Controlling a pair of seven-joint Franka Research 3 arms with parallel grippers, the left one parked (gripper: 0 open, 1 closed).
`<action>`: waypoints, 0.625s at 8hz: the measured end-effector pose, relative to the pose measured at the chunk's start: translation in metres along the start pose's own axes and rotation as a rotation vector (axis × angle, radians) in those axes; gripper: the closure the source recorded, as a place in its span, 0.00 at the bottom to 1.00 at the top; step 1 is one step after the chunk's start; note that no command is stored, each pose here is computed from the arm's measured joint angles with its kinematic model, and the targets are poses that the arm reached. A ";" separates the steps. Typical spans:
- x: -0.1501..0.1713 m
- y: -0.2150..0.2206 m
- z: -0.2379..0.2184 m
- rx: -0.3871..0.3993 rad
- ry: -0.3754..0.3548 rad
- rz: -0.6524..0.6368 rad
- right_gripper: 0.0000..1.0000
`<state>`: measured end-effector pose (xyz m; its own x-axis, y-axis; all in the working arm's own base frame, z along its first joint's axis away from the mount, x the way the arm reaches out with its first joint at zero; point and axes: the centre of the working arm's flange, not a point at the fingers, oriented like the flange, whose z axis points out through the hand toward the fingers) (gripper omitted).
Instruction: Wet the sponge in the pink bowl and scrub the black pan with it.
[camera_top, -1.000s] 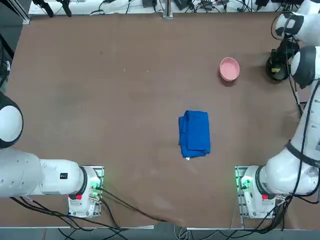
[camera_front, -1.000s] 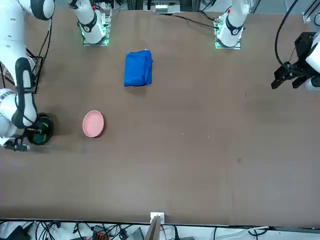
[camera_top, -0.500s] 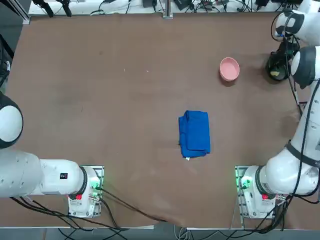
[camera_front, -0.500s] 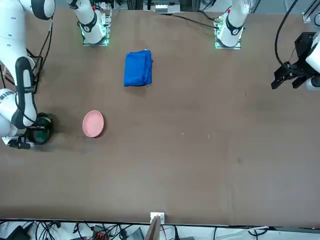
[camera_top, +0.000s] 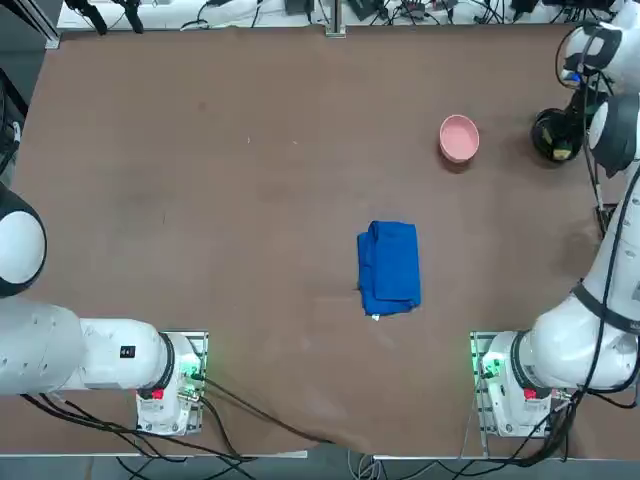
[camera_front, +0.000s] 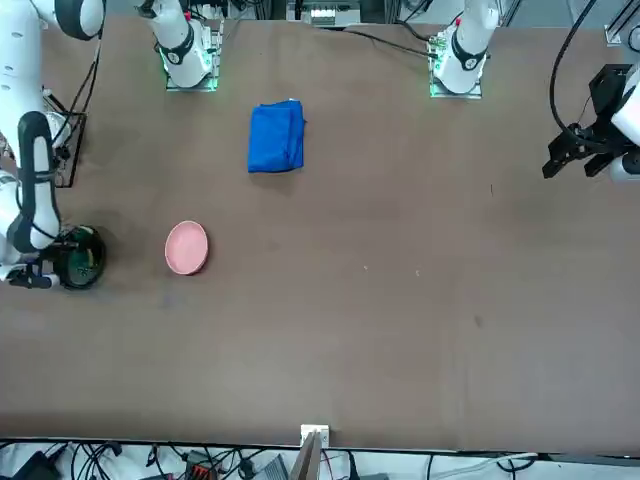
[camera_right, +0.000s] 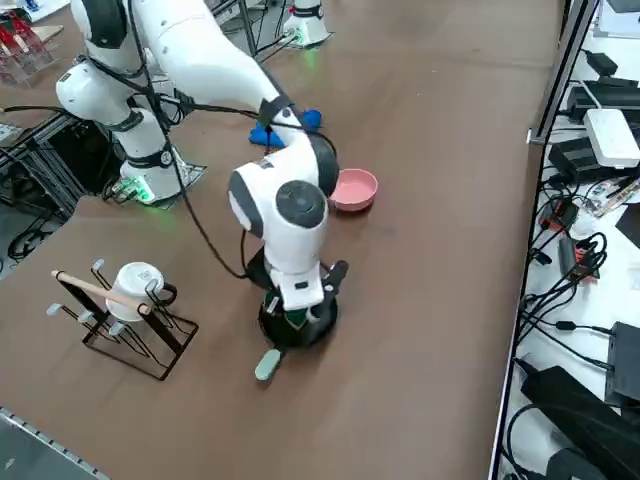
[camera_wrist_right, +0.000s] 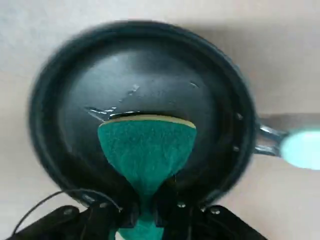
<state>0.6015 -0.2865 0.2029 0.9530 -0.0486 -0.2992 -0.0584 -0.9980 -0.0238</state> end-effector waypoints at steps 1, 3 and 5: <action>-0.004 0.010 0.001 0.005 0.000 -0.002 0.83; -0.006 0.018 0.000 0.003 0.009 -0.001 0.83; -0.002 0.021 -0.002 -0.020 0.045 -0.002 0.83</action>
<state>0.5990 -0.3071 0.2049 0.9656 -0.0482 -0.2557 -0.0511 -0.9987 -0.0046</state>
